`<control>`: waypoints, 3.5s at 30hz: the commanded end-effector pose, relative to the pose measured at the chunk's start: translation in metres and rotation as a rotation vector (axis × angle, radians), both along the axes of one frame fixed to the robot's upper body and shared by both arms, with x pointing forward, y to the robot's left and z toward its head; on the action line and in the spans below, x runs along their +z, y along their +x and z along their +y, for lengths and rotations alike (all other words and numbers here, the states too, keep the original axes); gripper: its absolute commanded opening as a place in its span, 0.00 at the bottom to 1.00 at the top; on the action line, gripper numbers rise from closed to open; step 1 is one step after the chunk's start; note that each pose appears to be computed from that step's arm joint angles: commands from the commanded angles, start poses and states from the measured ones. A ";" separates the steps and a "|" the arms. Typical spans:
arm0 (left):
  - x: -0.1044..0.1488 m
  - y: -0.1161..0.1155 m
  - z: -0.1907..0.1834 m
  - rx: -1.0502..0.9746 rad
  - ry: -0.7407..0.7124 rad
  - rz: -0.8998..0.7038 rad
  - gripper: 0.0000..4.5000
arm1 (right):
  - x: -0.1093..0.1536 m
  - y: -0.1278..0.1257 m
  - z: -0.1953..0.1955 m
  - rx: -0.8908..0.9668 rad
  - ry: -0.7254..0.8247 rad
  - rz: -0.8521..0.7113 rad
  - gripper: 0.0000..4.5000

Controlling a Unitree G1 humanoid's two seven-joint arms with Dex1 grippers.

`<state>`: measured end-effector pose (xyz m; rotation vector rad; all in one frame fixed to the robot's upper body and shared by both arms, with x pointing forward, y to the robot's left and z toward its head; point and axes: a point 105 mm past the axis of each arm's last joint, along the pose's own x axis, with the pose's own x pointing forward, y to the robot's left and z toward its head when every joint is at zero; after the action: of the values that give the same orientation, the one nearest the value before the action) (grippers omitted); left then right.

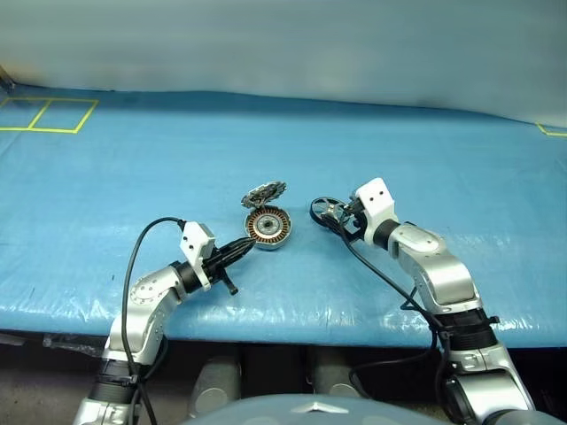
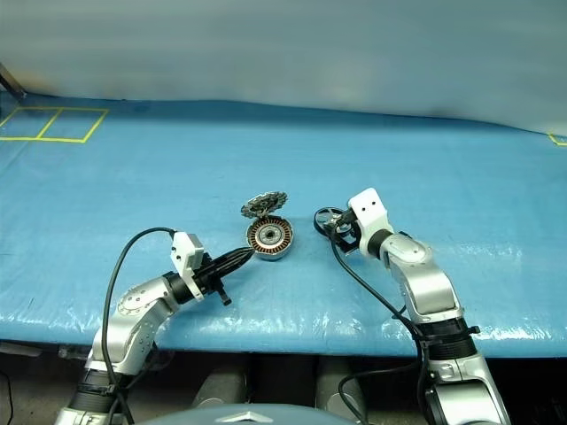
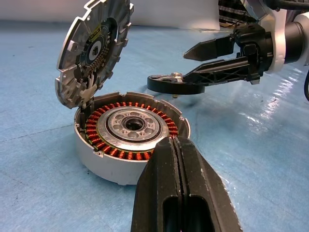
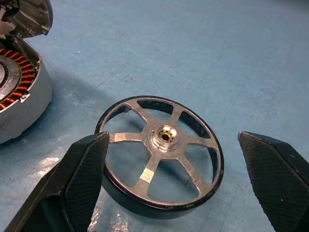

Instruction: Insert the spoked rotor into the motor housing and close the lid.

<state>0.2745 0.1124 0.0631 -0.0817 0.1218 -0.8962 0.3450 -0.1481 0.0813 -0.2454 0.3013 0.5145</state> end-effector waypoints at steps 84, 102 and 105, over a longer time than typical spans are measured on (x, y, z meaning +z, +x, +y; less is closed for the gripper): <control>-0.011 -0.001 0.007 0.072 -0.006 0.002 0.00 | -0.018 -0.007 0.026 0.123 -0.215 -0.042 0.61; -0.009 -0.001 0.013 0.099 -0.003 -0.006 0.00 | -0.031 -0.014 0.031 0.144 -0.145 0.044 0.00; -0.009 -0.001 0.013 0.101 -0.003 -0.007 0.00 | -0.028 -0.012 0.031 0.134 -0.139 0.028 0.00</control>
<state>0.2723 0.1232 0.0468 -0.0981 0.1466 -0.8018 0.3401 -0.1244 0.0696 -0.4337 0.2882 0.5850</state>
